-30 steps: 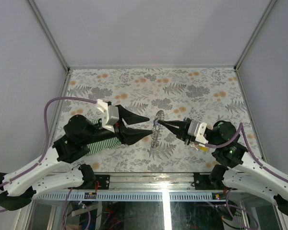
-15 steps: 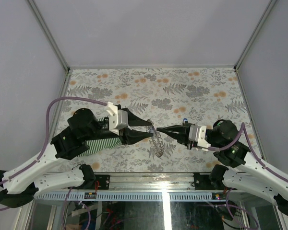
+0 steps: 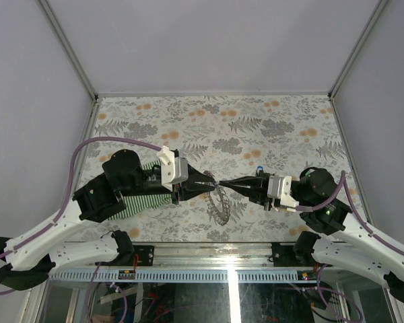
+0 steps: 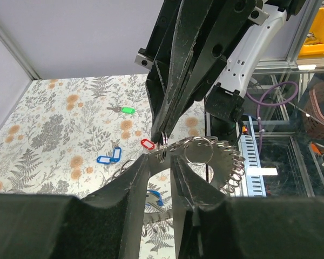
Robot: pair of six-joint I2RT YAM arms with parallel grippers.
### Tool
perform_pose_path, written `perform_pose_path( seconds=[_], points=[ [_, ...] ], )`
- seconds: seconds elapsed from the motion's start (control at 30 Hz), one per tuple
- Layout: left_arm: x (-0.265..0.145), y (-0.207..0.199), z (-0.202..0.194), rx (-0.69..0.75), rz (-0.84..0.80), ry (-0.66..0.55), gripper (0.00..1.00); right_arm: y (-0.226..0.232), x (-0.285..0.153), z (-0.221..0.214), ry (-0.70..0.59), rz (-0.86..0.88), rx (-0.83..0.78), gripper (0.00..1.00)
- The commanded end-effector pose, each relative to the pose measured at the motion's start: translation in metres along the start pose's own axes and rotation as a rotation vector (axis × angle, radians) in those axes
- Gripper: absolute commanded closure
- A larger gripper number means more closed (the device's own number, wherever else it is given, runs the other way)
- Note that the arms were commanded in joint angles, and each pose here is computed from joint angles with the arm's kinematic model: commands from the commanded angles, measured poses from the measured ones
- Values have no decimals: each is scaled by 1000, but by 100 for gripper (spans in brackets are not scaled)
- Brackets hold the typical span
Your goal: Put the keys on the keyring
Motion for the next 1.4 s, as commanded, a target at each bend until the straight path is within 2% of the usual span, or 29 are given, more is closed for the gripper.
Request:
perform_pose_path(
  seconds=[0.0,0.1,0.23,0.37,0.47,0.7,0.8,0.97,1.1,1.2,1.37],
  points=[
    [-2,5,17,42,19,-37,77,-9,4,48,-133,-11,-66,100],
    [-1,5,18,43,19,-40,79,-9,5,46,-125,-5,-59,100],
    [-1,6,20,45,23,-46,86,-9,6,43,-118,0,-55,100],
    [-1,7,20,42,29,-45,99,-8,7,42,-118,7,-50,100],
    [-1,7,20,42,33,-45,100,-6,7,44,-122,17,-46,100],
    [-11,1,33,67,23,-117,100,-3,4,42,-112,24,-46,67],
    [-15,-2,43,72,17,-179,100,-2,4,46,-135,24,-28,62],
    [-18,-11,55,65,-9,-288,100,-1,6,62,-224,37,3,61],
    [-19,-13,63,65,-16,-365,100,2,9,70,-271,61,38,66],
    [-19,-13,65,68,-11,-380,100,4,11,72,-288,82,51,70],
    [-19,-11,68,68,-1,-396,100,6,14,66,-287,95,71,69]
  ],
)
Point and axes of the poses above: each gripper's point midway between its finger pads, its own x axis out along the fingers, its own y axis along the line the jaws close on, z = x × y, the point moved 2 cm from there along -x, back along the fingers, and after that the axes turned 6 degrees about x, right-handed, at the moved point
